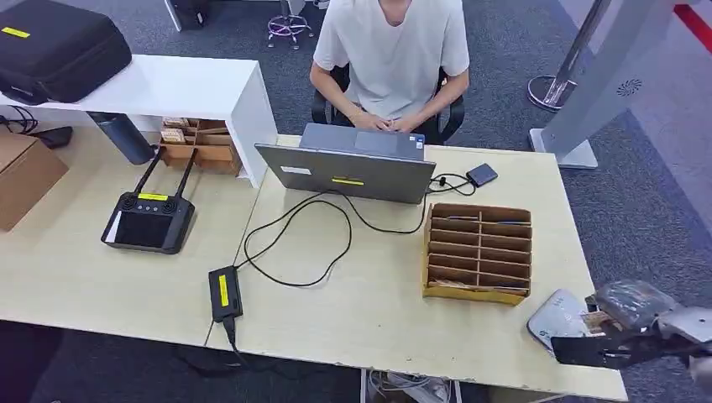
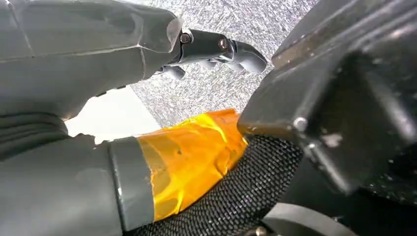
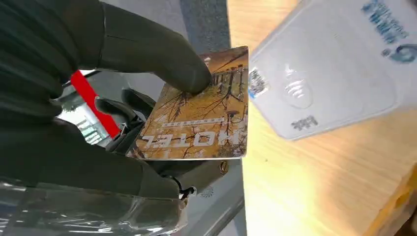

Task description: Pass the card to the sensor for recognition and then transmit it.

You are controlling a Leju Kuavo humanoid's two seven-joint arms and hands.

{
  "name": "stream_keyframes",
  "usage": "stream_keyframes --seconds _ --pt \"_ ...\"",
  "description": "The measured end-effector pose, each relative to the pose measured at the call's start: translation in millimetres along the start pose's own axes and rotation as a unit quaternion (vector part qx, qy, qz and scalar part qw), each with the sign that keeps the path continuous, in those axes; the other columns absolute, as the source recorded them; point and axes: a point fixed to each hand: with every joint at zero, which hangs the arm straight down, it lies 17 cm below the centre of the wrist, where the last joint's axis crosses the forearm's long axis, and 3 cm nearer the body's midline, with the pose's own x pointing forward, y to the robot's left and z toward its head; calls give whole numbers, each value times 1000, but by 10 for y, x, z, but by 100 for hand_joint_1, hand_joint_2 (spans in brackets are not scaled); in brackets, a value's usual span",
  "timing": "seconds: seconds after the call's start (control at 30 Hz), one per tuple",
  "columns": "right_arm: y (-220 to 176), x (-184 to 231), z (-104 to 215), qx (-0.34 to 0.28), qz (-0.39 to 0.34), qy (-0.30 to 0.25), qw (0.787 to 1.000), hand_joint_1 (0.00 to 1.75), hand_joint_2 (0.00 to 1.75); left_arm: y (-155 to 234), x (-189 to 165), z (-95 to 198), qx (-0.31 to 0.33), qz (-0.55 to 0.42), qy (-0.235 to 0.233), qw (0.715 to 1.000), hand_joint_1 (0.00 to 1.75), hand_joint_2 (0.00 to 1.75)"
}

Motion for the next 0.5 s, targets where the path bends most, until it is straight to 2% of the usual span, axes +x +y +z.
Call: stream_keyframes --seconds 0.2,0.5 --pt "250 120 -87 11 -19 -3 1000 175 175 0 0 0 0 0 0 1000 0 0" --pt "329 179 -157 7 -35 0 999 175 175 0 0 0 0 2 0 1000 0 0"
